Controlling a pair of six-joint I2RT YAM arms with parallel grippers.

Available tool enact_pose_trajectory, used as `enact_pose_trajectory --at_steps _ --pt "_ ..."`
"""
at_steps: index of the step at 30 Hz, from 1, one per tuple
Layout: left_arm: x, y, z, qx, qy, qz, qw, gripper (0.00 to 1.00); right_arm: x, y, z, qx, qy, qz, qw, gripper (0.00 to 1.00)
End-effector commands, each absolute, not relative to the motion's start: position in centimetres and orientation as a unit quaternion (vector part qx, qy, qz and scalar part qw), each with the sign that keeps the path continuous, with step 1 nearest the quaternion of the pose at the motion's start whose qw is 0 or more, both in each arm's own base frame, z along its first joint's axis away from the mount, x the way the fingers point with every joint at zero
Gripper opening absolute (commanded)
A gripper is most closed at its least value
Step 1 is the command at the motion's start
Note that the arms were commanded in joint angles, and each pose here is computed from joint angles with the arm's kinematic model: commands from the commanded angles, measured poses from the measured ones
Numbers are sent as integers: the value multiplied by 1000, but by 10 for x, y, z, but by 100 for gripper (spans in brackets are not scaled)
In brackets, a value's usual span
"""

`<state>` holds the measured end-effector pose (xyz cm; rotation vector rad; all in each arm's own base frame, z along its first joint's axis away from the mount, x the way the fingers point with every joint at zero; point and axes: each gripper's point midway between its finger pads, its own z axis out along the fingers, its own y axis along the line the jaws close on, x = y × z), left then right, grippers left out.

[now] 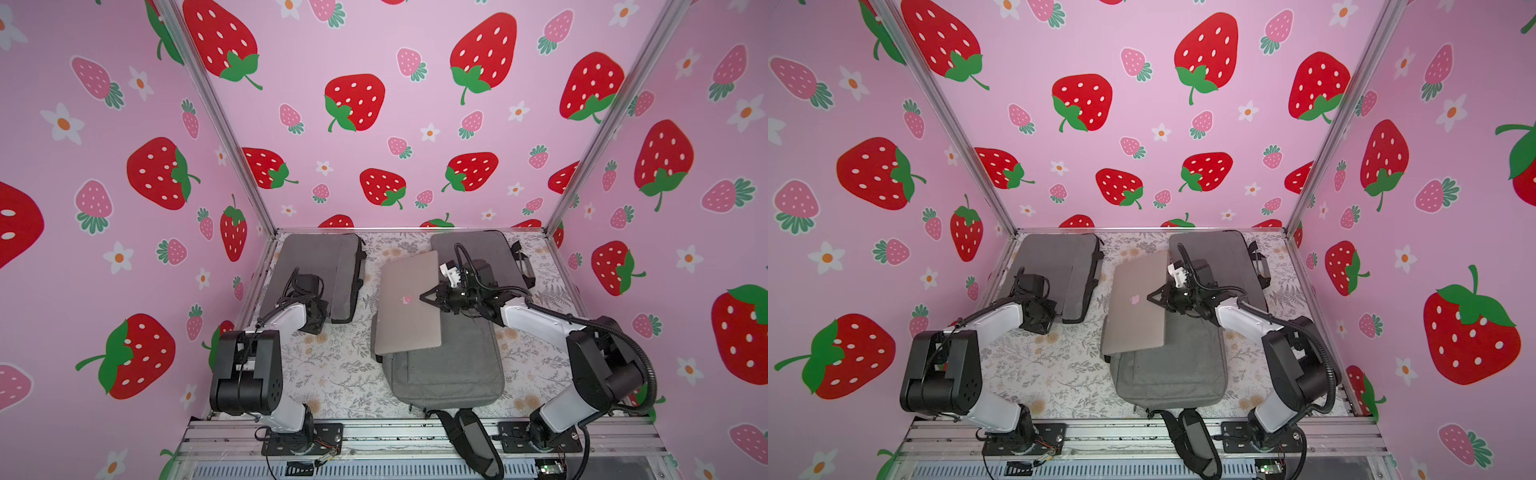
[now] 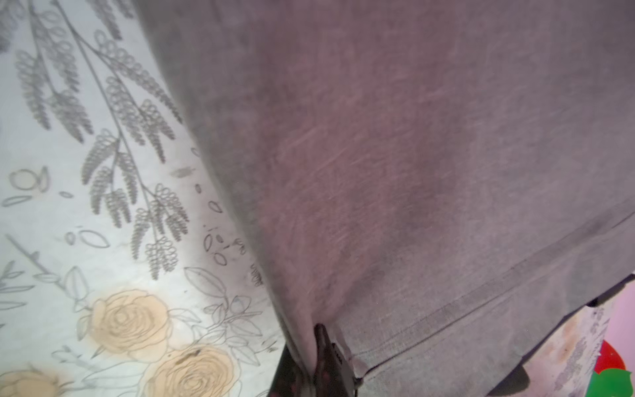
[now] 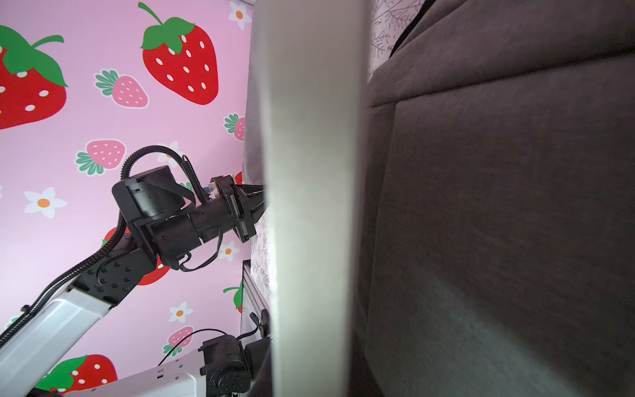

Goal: Open the zippered laptop bag and take out the laptop
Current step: Move the zippered laptop bag to the corner of the board.

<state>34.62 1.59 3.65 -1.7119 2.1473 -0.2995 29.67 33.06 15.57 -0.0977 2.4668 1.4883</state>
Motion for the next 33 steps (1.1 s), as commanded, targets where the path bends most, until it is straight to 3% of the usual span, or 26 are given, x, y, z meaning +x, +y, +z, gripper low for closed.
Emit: enact_pose_trajectory --at_steps 1,13,26,33 --pt "370 29 47 -622 746 -102 215 0 303 355 212 -84 795 576 171 0" --pt "391 41 44 -593 772 -103 206 0 299 388 207 -72 781 603 147 0" --pt "380 14 85 -514 823 -156 184 61 256 415 204 -76 769 623 120 0" --pt "353 -9 106 -433 867 -183 164 75 219 431 193 -80 773 622 98 0"
